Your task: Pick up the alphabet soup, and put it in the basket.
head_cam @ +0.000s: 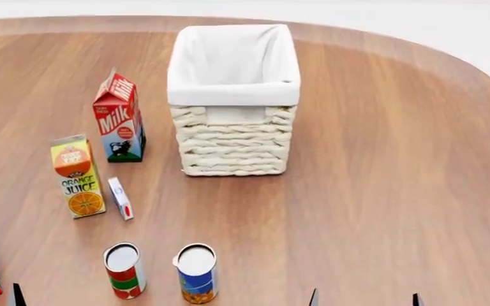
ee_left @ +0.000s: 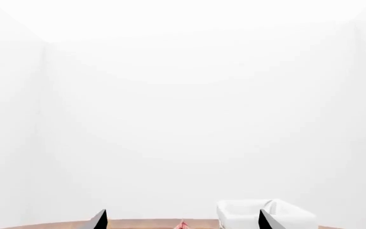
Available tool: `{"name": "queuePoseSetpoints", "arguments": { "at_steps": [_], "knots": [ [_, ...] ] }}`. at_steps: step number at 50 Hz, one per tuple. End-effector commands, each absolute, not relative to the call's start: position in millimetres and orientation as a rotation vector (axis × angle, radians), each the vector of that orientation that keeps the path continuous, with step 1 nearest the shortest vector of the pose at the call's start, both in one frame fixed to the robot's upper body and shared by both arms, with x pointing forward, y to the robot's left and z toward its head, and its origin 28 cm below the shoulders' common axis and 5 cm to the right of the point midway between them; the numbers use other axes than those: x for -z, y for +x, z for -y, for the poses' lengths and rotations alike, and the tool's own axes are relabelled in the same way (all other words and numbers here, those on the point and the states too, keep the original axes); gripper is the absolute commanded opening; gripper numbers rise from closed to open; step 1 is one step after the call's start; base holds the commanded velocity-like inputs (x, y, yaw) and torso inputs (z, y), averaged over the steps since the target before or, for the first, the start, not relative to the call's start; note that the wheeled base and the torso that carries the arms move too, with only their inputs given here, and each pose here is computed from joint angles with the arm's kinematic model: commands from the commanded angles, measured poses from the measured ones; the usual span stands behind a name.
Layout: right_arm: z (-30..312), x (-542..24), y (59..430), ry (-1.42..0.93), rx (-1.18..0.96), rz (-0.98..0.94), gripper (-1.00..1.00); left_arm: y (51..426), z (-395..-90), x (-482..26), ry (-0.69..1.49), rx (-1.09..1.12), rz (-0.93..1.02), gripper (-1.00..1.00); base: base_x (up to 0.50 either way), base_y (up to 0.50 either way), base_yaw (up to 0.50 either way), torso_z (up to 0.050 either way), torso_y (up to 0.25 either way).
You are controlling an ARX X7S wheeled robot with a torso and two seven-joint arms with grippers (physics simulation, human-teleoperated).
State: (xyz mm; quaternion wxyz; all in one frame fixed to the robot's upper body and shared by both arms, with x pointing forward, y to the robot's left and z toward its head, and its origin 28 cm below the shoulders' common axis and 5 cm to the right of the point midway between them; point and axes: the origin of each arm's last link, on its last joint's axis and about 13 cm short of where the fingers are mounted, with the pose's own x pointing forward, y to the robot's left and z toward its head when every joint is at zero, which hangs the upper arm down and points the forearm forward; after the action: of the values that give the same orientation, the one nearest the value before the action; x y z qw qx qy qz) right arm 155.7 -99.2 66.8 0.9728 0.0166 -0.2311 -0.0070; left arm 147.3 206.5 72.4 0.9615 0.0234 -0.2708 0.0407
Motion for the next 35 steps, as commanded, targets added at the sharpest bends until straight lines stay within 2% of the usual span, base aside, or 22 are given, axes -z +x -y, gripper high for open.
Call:
{"name": "queuePoseSetpoints", "arguments": {
  "at_steps": [1,35],
  "knots": [
    [99.0,-66.8,155.0,0.038,0.008,0.468,1.00,147.0,-206.2,-72.5,0.048,-0.083,0.549,1.00,0.18,-0.03,0.00,0.000,0.000],
    [98.1,-65.9,155.6,0.033,-0.002,0.476,1.00,147.0,-206.2,-73.1,0.044,-0.085,0.554,1.00,0.18,-0.01,0.00,0.000,0.000]
  ]
}}
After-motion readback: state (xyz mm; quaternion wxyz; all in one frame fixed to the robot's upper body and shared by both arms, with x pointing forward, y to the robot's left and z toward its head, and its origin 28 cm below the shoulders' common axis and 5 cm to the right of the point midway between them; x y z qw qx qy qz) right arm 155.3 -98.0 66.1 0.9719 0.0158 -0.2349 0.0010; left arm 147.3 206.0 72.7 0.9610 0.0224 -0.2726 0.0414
